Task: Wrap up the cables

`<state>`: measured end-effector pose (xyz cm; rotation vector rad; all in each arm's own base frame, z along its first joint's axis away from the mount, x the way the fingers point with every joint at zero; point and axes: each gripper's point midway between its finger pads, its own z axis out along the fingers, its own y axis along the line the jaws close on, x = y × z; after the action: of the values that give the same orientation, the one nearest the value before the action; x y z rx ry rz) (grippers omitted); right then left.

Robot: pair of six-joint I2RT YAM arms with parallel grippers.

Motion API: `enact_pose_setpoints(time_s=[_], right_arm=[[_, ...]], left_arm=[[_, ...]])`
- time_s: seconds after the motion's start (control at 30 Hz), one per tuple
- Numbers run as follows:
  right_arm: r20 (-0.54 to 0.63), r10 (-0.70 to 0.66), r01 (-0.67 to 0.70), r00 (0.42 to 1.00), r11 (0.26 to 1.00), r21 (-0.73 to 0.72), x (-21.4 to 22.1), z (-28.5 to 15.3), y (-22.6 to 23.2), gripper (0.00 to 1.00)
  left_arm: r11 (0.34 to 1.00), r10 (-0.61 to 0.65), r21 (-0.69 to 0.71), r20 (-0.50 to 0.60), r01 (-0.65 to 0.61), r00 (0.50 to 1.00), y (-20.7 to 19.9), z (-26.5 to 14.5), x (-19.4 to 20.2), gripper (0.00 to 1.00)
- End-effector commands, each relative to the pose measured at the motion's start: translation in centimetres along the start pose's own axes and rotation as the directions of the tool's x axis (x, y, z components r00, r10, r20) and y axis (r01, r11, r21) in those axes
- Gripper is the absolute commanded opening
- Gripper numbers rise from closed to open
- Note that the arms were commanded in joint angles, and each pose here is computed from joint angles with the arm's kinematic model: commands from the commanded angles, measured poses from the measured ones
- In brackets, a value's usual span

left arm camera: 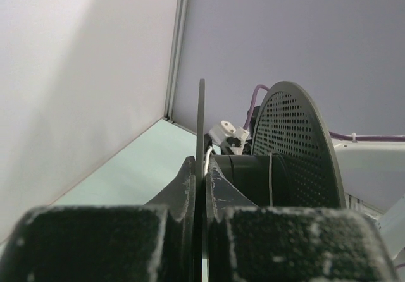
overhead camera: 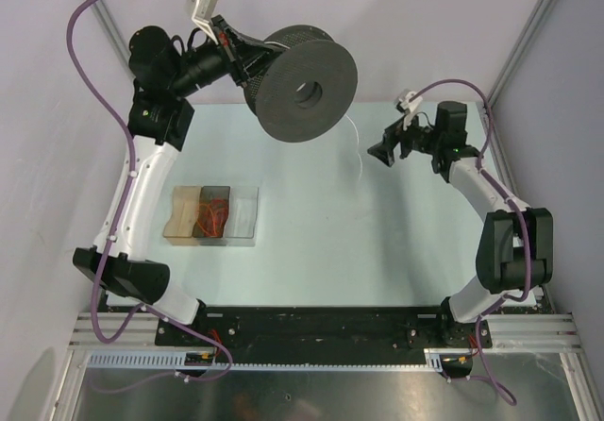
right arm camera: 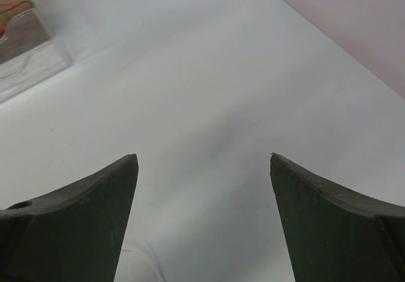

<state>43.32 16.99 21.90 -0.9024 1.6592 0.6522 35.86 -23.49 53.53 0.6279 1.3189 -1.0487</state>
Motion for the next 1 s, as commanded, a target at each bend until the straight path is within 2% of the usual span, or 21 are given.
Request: enact_pose_setpoints(time_s=[0.0,0.13,0.23,0.43,0.7,0.77,0.8,0.97], right_arm=[[0.045,0.067,-0.071,0.997,0.993,0.098,-1.5,-2.5,-2.5,0.9],[0.052,0.226,-0.228,0.973,0.973,0.026,-2.1,-3.9,0.2,0.93],[0.083,0.29,-0.288,0.953,0.957,-0.037,-2.7,-4.9,3.2,0.96],[0.093,0.263,-0.253,0.96,0.962,-0.101,-1.5,-4.6,8.2,0.98],[0.151,0.176,-0.161,0.973,0.981,-0.107,-2.0,-0.9,9.4,0.98],[0.165,0.167,-0.151,0.972,0.983,-0.105,-2.0,0.0,9.4,0.92],[0.169,0.168,-0.151,0.971,0.982,-0.111,-1.9,0.4,9.5,0.85],[0.112,0.143,-0.124,0.983,0.979,-0.161,-0.4,1.9,11.8,0.3]], left_arm=[[0.997,0.055,-0.05,0.092,-0.051,0.994,-0.6,-1.0,-3.1,0.0],[0.996,0.033,-0.086,0.099,-0.025,0.995,0.2,-0.9,-2.9,0.0],[0.994,0.008,-0.106,0.103,0.003,0.995,0.9,-0.7,-2.7,0.0],[0.99,-0.021,-0.135,0.112,0.036,0.994,1.6,-0.6,-2.5,0.0],[0.983,-0.062,-0.162,0.127,0.082,0.99,1.9,-1.1,-2.5,0.0],[0.976,-0.075,-0.194,0.146,0.103,0.986,2.4,-1.3,-2.6,0.0],[0.969,-0.083,-0.216,0.158,0.117,0.984,2.7,-1.5,-2.6,0.0],[0.922,-0.156,-0.315,0.235,0.227,0.959,4.6,-2.2,-2.6,0.0]])
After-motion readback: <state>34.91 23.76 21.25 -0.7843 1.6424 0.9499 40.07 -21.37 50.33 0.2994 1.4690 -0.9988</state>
